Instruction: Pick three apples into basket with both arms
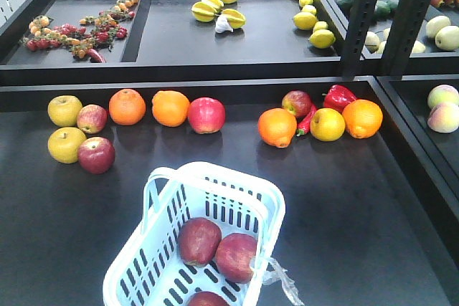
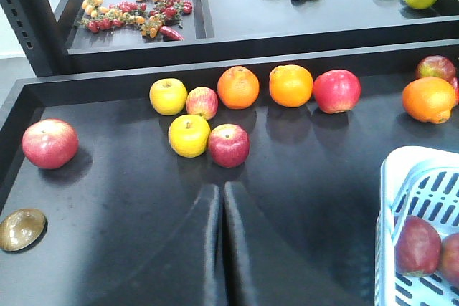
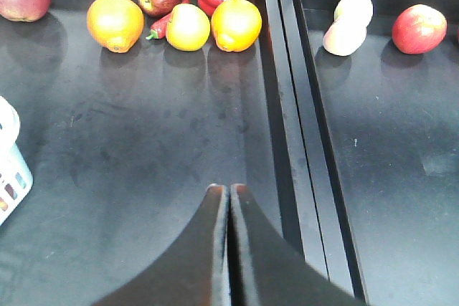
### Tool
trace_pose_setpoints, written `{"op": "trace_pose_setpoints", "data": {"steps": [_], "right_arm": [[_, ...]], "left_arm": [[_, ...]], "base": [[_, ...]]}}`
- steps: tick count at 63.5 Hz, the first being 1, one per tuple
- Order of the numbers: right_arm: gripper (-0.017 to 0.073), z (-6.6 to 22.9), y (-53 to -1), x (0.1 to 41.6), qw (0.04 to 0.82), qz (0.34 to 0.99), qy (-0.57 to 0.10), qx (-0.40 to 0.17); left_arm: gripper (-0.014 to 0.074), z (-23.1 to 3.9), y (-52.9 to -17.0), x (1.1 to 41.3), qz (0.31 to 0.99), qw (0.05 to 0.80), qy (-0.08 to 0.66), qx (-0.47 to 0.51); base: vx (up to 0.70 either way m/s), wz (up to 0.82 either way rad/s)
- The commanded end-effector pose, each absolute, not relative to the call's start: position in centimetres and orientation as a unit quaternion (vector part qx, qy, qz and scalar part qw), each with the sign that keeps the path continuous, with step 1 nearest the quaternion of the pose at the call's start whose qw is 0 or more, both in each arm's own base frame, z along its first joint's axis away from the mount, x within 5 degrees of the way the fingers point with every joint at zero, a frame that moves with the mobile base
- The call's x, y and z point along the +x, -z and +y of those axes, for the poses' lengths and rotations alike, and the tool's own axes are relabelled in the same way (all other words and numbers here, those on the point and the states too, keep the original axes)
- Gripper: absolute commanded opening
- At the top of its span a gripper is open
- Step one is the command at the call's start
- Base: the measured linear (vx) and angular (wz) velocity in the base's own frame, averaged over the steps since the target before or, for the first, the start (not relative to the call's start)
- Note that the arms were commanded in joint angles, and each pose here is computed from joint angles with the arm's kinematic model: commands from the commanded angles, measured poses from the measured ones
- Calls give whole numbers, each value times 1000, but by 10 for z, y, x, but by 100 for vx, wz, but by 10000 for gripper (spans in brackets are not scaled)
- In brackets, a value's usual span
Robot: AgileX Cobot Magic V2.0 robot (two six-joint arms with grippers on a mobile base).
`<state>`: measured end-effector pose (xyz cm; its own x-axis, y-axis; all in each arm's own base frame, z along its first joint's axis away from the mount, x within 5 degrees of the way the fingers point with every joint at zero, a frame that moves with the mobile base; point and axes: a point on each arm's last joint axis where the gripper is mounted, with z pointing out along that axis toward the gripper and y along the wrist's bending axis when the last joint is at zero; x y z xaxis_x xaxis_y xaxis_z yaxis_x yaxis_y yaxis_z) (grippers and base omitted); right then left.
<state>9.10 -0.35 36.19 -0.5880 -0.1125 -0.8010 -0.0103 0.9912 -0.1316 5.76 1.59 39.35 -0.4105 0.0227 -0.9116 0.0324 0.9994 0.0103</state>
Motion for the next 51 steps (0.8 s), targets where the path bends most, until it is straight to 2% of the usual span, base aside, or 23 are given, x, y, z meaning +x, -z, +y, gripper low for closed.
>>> {"op": "trace_pose_setpoints", "data": {"steps": [1,22,38,51], "right_arm": [[-9,-5,-375,93,492,867,64,-35],[-9,-5,-375,93,492,867,64,-35],[-9,-5,-375,93,492,868,64,-35],[-9,-5,-375,93,492,868,64,-35]], "left_arm": [[-8,15,-405,59,818,574,11,22],[-8,15,-401,61,795,606,-3,3],[-8,9,-356,56,749,662,30,1],[-8,6,-309,48,742,669,33,-6]], "base": [[0,0],[0,0],[0,0],[0,0]]}}
